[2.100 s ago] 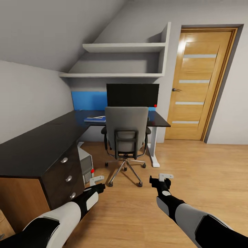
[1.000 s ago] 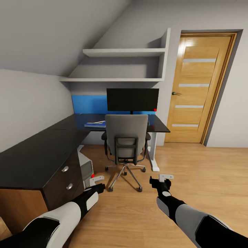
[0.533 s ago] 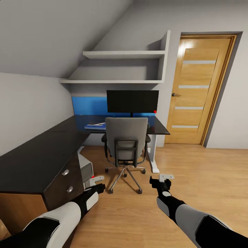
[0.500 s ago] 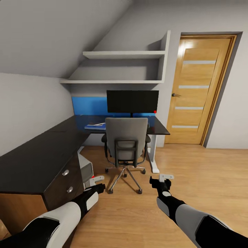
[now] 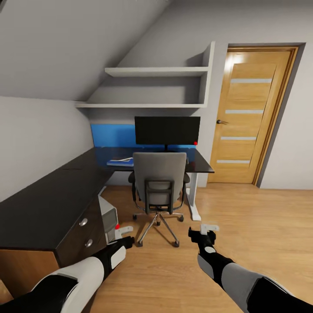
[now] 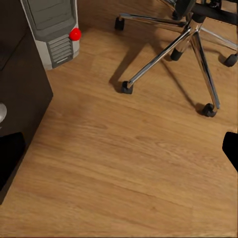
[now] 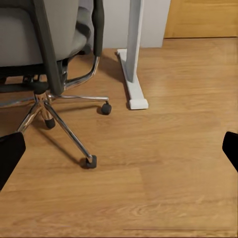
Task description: In the bedroom, organize the workspace by keeping the computer under the desk, ensuring the monitor is on the desk, placing the keyboard on the desk next to the monitor, placing the mouse on the desk next to the keyboard, moving the folder from the swivel chair onto the desk next to the mouse, stacking the notebook on top of the folder with the pen on top of the notebook, and positioning the swivel chair next to the desk.
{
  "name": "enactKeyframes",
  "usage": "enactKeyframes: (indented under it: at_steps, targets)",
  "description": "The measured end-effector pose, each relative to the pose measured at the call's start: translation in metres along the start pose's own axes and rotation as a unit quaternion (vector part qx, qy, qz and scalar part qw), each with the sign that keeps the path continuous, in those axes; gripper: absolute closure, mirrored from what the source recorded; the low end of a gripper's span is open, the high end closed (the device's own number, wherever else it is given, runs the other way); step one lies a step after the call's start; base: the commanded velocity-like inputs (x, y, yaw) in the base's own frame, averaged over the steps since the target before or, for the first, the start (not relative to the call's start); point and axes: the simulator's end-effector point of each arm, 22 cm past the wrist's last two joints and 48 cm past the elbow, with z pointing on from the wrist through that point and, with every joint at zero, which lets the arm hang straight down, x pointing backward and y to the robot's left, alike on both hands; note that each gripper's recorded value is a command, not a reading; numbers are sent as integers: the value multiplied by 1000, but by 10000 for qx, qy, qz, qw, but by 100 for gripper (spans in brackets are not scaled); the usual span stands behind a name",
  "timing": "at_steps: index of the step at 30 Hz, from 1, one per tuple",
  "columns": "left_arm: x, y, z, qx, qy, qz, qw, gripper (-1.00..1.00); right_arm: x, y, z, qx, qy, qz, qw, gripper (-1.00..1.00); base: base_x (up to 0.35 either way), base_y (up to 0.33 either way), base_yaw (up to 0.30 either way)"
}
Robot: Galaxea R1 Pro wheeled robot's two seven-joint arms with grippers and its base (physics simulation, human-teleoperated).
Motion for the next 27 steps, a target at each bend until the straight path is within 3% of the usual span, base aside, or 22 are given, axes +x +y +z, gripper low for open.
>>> enactKeyframes:
  at_steps: [7,16,20,27]
  targets:
    - [3,-4,-8,7,128,25,9999,-100,76,7,-37,-101,523,-124,9985,-100,0,0,0]
    - [52,3,-22,-56,501,40,9987,-100,122,-1,-76,-183,653,-472,9966,-100,0,0,0]
    - [86,17,-31,-164,629,20,9979,-100,139,-8,-91,-184,747,-623,9951,-100,0,0,0]
    - [139,77,-48,-559,581,-18,9967,-100,159,-16,-117,-198,866,-715,9935,-100,0,0,0]
